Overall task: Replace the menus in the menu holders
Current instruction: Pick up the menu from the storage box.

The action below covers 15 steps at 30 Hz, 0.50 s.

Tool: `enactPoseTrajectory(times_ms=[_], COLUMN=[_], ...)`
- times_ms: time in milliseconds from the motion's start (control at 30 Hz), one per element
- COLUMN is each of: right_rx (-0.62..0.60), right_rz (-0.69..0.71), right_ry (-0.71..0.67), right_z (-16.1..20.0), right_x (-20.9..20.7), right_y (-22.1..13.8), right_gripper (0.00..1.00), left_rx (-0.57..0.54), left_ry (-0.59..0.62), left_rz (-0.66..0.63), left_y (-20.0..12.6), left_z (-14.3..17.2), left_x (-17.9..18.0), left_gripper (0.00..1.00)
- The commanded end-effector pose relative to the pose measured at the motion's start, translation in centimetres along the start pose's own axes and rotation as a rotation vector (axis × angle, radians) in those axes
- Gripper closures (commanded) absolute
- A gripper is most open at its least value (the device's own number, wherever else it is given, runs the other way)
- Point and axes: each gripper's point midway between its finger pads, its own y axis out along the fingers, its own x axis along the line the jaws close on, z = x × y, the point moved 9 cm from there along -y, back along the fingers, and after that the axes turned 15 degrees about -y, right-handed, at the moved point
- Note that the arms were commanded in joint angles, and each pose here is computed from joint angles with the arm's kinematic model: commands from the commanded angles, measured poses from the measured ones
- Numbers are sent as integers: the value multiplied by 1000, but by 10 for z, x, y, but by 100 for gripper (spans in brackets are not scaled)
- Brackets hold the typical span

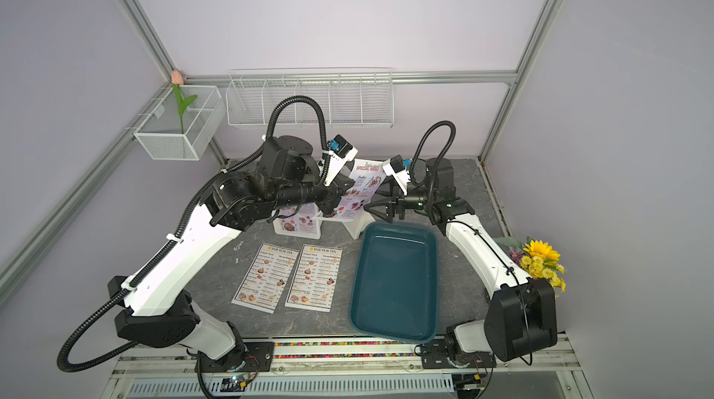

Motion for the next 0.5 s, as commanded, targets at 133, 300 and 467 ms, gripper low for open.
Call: enactPoseTrajectory(times_ms=[133,300,467], right_rx=[-61,-110,-152], right_rz=[-76,-85,-81], right_ry=[-107,-134,-138], right_z=[-18,-26,-31], right_x=[6,9,11], right_y=[-4,-11,-21], right_gripper=[10,13,18], left_rx=[6,-12,-34], left_ry=[26,3,-29], left_rz=[1,-12,-41], left_y=[1,1,2], left_z=[-6,-9,-10], left_x=[0,6,16], left_gripper=[100,100,100])
